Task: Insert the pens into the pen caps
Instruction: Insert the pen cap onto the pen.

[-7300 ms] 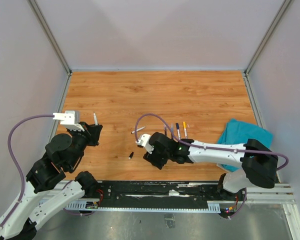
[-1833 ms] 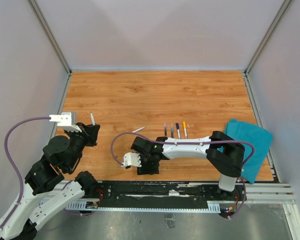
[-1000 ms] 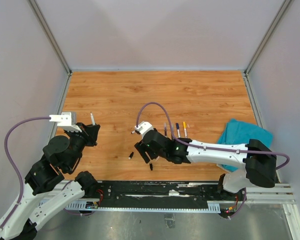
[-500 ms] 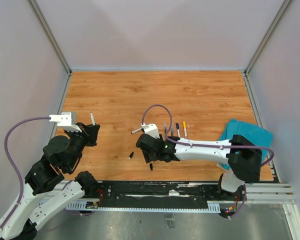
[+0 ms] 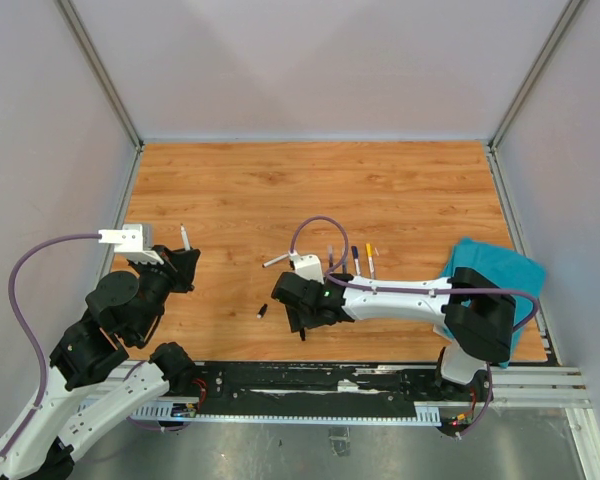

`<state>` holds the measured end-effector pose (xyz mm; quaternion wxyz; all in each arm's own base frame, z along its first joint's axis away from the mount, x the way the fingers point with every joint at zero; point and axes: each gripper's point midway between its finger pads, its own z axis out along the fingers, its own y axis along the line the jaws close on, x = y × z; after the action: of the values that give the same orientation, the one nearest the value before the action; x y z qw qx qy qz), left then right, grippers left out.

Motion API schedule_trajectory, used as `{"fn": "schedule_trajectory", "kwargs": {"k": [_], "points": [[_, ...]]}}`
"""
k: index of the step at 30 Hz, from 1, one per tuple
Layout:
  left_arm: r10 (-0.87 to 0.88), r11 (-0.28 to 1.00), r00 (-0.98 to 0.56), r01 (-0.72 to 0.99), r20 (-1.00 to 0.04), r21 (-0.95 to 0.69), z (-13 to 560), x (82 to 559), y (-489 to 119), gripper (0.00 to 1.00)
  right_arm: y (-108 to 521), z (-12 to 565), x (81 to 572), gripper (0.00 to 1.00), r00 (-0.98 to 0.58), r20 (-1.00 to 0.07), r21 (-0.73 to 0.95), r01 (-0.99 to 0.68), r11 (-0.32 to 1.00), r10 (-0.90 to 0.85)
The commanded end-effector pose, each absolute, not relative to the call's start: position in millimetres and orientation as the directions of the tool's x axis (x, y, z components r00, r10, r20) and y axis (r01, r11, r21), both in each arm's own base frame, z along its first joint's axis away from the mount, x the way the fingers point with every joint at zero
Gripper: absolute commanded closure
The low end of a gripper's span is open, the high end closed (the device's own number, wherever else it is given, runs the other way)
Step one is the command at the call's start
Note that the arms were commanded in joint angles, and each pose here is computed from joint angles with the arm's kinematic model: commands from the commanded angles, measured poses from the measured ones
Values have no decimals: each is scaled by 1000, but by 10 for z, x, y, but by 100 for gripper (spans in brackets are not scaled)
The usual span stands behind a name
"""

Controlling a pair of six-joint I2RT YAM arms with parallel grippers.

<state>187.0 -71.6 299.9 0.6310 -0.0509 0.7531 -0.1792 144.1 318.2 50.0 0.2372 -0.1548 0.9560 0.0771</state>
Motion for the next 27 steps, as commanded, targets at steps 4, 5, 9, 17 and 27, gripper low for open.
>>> {"fn": "schedule_trajectory", "kwargs": {"k": [4, 5, 9, 17, 27], "points": [[-325, 925, -169, 148, -930, -350, 3055, 1878, -697, 99, 3207, 417, 1291, 34, -887, -413, 86, -265, 961, -208], [-326, 925, -167, 148, -930, -351, 3057, 1876, -694, 99, 3217, 405, 1281, 35, -890, -407, 89, -264, 960, -206], [-325, 925, -168, 147, -931, -349, 3057, 1877, -693, 99, 3256, 354, 1249, 39, -898, -387, 102, -266, 958, -208], [-323, 925, -171, 149, -931, -348, 3054, 1881, -704, 99, 3340, 303, 1214, 48, -904, -370, 129, -279, 952, -215], [-324, 925, -169, 148, -931, -349, 3054, 1877, -699, 100, 3377, 231, 1182, 63, -909, -347, 130, -291, 948, -231]]}}
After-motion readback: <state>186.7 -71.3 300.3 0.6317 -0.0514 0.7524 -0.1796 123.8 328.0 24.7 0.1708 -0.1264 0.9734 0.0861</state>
